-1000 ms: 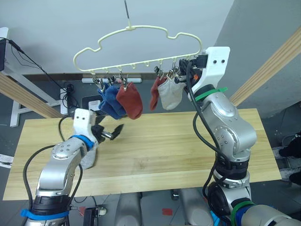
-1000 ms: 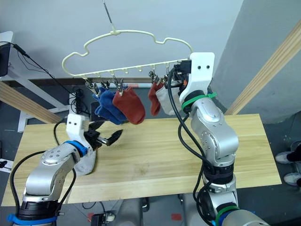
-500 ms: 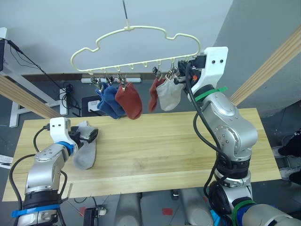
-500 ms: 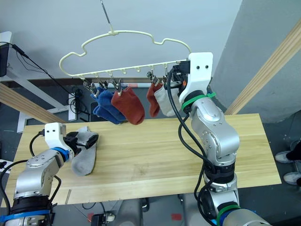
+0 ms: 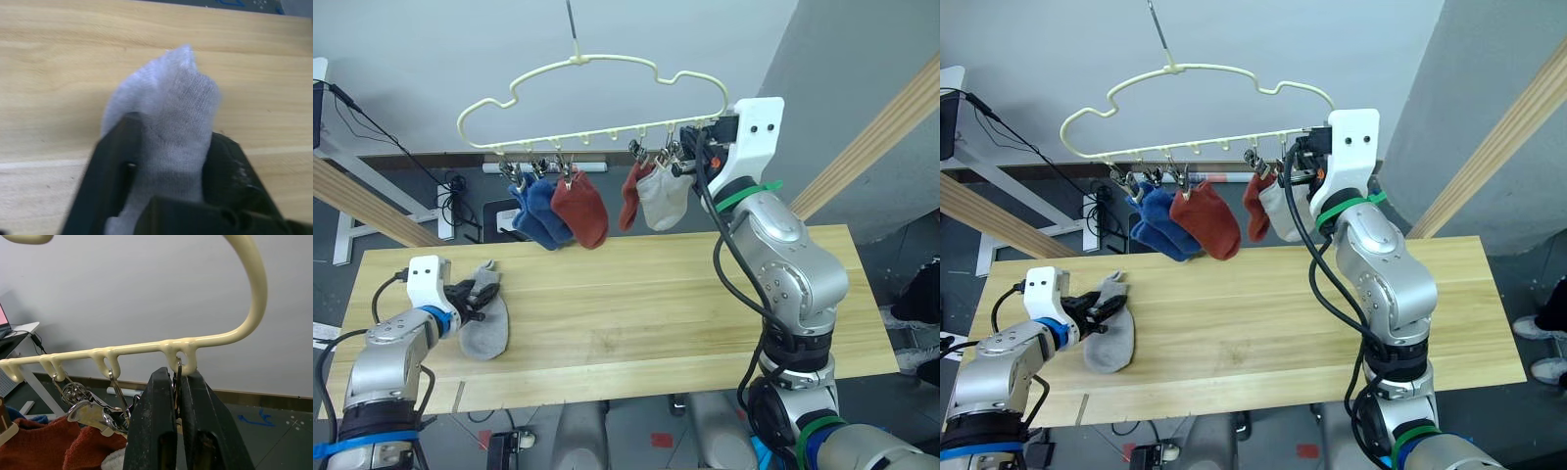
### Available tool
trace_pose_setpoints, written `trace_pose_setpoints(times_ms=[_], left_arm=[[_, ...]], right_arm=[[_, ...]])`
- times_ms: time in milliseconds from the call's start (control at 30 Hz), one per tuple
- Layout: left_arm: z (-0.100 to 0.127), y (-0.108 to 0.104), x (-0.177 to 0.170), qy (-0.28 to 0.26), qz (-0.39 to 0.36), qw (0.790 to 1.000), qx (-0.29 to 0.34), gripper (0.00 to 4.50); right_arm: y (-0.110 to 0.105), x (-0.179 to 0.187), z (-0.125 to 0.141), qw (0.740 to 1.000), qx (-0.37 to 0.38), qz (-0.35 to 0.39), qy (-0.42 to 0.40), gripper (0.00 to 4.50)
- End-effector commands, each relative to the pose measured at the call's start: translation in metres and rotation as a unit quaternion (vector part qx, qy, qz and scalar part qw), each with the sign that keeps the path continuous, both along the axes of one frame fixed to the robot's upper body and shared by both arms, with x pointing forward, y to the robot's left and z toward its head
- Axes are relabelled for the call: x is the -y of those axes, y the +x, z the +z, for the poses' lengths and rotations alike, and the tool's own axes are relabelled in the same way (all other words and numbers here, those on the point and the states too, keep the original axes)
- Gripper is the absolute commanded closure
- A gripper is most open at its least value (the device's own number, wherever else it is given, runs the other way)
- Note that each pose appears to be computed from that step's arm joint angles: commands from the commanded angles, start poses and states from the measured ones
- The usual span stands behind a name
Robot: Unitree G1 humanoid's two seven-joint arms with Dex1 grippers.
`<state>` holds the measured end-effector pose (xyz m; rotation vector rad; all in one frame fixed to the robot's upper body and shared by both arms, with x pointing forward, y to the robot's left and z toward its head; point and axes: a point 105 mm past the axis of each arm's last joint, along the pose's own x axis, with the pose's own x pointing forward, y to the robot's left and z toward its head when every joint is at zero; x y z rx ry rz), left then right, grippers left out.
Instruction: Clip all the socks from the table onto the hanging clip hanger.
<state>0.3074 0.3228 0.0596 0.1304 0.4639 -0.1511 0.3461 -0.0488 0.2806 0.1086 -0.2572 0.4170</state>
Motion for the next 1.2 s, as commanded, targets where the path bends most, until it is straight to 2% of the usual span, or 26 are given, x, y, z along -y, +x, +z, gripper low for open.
trace_pose_setpoints(times_ms=[33,133,233,300,400,533,733,833,933,1100,1200], left_arm=[[-0.017,-0.012,0.016,-0.034,-0.033,0.998,-0.045,3.58],[-0.006,-0.009,0.048,-0.075,-0.098,0.992,-0.039,4.45],[0.014,-0.009,0.098,-0.135,-0.195,0.971,-0.031,4.48],[0.032,-0.014,0.138,-0.177,-0.277,0.944,-0.027,4.48],[0.054,-0.021,0.187,-0.211,-0.374,0.903,-0.017,4.48],[0.08,-0.014,0.23,-0.241,-0.426,0.872,0.025,4.48],[0.116,-0.001,0.293,-0.291,-0.451,0.837,0.103,4.48],[0.125,0.008,0.314,-0.295,-0.437,0.838,0.137,4.48],[0.131,0.03,0.324,-0.277,-0.387,0.861,0.18,4.48],[0.144,0.047,0.325,-0.252,-0.35,0.87,0.24,4.48],[0.143,0.057,0.317,-0.236,-0.321,0.881,0.255,4.48]], right_arm=[[-0.01,-0.004,0.018,0.999,0.04,0.01,0.006,4.5],[-0.009,-0.004,0.018,0.999,0.041,0.009,0.007,4.5],[-0.009,-0.004,0.018,0.999,0.041,0.009,0.007,4.5],[-0.009,-0.003,0.018,0.999,0.04,0.008,0.007,4.5],[-0.008,-0.003,0.018,0.999,0.04,0.007,0.006,4.5],[-0.008,-0.003,0.018,0.999,0.039,0.005,0.005,4.5],[-0.007,-0.002,0.018,0.999,0.039,0.002,0.005,4.5],[-0.007,-0.003,0.019,0.999,0.039,0.002,0.005,4.5],[-0.007,-0.003,0.019,0.999,0.04,0.001,0.004,4.5],[-0.008,-0.001,0.021,0.999,0.045,-0.004,0.004,4.5],[-0.009,0.0,0.022,0.999,0.05,-0.006,0.001,4.5]])
